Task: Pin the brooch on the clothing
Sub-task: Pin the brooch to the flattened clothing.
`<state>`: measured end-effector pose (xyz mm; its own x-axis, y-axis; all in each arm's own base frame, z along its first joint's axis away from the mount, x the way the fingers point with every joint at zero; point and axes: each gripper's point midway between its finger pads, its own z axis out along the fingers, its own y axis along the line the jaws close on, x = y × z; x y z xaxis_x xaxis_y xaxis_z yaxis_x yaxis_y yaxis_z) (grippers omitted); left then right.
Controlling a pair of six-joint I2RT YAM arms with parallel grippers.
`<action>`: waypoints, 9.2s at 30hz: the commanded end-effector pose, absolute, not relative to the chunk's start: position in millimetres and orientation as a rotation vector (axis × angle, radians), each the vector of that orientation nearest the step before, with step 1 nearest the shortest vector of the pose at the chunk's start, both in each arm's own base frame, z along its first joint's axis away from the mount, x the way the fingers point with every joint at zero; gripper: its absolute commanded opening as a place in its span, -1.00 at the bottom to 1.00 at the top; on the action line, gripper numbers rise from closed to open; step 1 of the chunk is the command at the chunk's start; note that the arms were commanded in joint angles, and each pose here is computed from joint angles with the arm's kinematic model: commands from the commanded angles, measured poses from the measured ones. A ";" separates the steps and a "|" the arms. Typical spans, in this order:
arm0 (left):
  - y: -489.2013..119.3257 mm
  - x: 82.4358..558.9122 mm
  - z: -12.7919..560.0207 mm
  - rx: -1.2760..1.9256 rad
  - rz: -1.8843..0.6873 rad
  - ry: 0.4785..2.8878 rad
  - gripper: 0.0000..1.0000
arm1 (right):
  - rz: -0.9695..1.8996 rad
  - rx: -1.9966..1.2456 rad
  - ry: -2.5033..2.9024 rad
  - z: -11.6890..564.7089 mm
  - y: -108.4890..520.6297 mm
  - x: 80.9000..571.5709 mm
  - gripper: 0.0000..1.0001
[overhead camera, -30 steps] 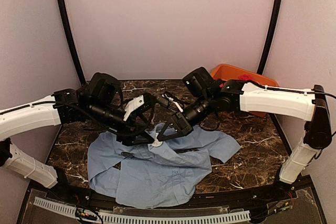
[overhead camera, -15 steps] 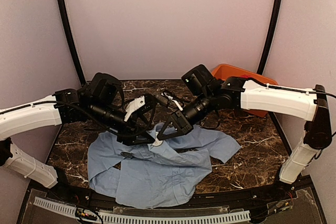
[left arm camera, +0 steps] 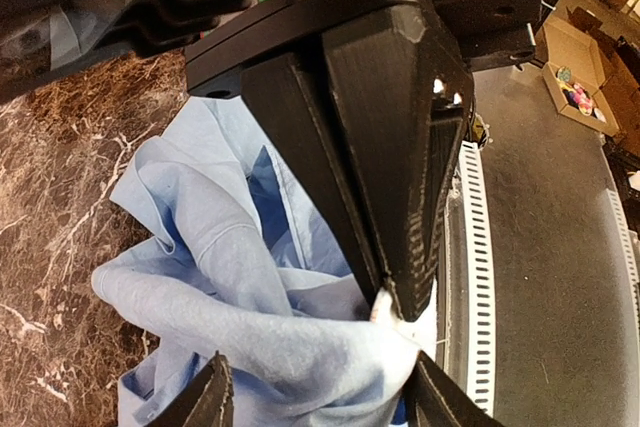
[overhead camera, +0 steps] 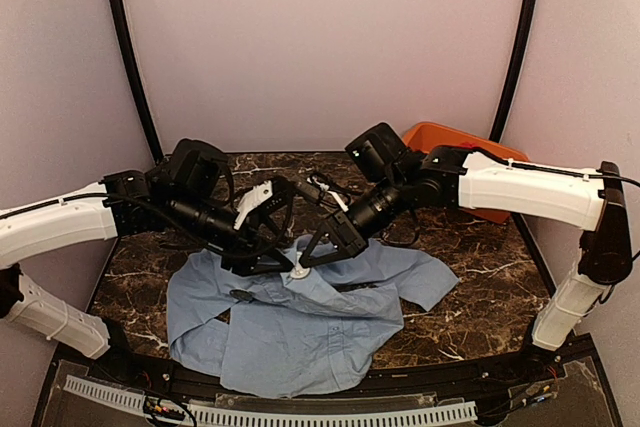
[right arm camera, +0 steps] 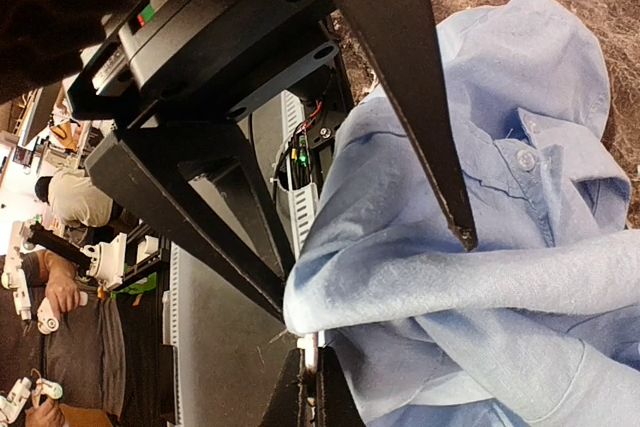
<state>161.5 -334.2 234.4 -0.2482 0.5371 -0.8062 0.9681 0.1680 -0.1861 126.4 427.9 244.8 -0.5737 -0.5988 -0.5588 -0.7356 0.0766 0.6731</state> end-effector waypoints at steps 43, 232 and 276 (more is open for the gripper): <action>-328.5 150.1 243.2 1.440 -1.106 1.813 0.04 | 1.588 -1.423 2.082 269.6 430.6 115.6 -1.00; -340.5 128.1 260.4 1.541 -1.211 1.705 -0.60 | 1.766 -1.252 2.047 320.3 424.7 135.8 -1.00; -345.9 135.6 271.9 1.467 -1.373 1.672 -0.62 | 1.630 -1.282 2.148 284.9 420.1 143.3 -1.00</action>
<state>141.8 -345.9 267.9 -0.2714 0.4253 -0.8634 0.9445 -0.0548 -0.3239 137.7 417.9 278.8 -0.6443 -0.5471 -0.5344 -0.6564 0.0369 0.7535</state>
